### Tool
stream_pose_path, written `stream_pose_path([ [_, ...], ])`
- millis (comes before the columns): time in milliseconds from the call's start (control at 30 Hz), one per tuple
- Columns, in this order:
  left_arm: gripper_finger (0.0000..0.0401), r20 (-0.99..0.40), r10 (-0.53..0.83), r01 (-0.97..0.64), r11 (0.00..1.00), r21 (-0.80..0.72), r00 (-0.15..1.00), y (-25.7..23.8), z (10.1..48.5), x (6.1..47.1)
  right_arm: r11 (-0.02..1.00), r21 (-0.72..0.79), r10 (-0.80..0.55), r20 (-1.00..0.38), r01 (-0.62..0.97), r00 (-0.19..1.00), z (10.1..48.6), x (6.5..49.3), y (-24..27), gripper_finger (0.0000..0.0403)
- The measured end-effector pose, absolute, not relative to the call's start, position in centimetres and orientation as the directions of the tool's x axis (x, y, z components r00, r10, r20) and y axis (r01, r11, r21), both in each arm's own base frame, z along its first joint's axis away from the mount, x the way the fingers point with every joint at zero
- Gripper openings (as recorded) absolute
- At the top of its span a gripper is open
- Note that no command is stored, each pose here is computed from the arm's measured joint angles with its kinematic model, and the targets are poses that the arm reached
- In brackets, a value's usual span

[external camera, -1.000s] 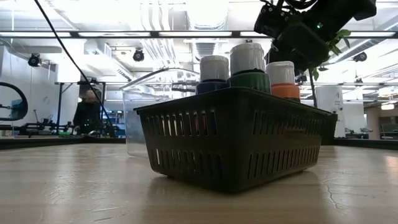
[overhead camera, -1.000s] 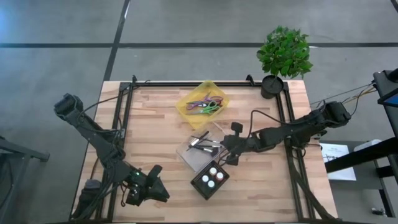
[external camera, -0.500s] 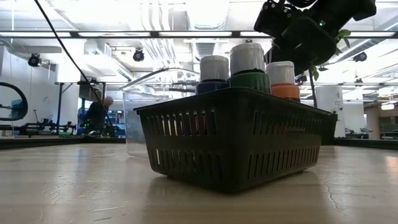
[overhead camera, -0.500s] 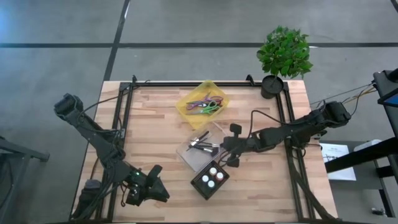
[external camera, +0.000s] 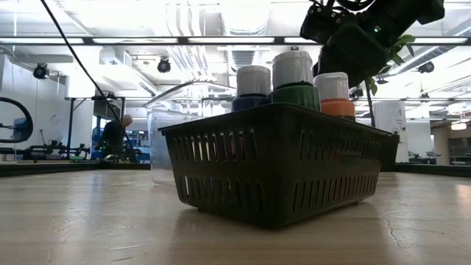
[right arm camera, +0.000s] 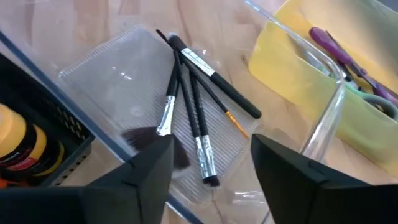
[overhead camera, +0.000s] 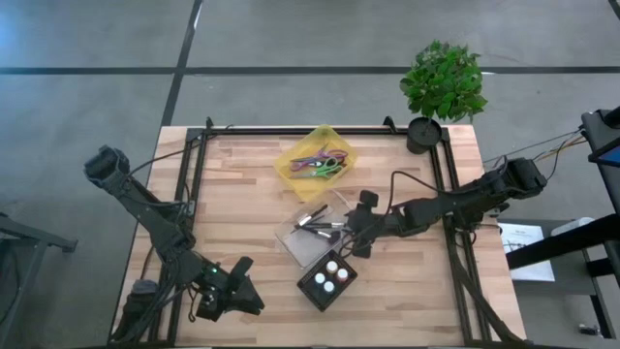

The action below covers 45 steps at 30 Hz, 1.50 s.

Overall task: Pick & Place Paint Supplies
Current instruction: Return to Home Position

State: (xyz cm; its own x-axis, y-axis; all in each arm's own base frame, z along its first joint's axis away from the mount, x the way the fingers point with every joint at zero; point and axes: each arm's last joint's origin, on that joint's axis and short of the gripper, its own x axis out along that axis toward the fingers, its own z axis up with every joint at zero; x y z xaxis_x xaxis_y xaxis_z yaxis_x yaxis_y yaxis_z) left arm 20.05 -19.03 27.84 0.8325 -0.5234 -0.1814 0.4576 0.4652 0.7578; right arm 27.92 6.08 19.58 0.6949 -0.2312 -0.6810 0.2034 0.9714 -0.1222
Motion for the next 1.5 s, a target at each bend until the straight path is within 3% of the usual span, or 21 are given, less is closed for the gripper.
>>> stream_pose_path([
  [200, 0.0118, -0.181, -0.523, 0.458, 0.467, 0.756, 0.833, -19.0, 27.8, 20.1, 0.968, -0.118, -0.242, -0.683, 0.223, 0.689, 19.5, 27.9, 6.0, 0.0237],
  [700, 0.0118, -0.182, -0.523, 0.459, 0.466, 0.756, 0.832, -19.0, 27.8, 20.1, 0.931, -0.208, -0.356, -0.701, 0.300, 0.618, 19.2, 27.8, 3.6, 0.0239],
  [967, 0.0118, -0.187, -0.522, 0.461, 0.464, 0.756, 0.832, -19.0, 27.8, 20.1, 0.934, -0.207, -0.350, -0.699, 0.292, 0.623, 19.5, 27.6, 3.7, 0.0239],
  [1500, 0.0118, -0.189, -0.503, 0.455, 0.479, 0.751, 0.843, -19.0, 27.8, 20.1, 0.973, -0.094, -0.230, -0.511, 0.213, 0.828, 25.2, 25.1, 6.0, 0.0239],
])
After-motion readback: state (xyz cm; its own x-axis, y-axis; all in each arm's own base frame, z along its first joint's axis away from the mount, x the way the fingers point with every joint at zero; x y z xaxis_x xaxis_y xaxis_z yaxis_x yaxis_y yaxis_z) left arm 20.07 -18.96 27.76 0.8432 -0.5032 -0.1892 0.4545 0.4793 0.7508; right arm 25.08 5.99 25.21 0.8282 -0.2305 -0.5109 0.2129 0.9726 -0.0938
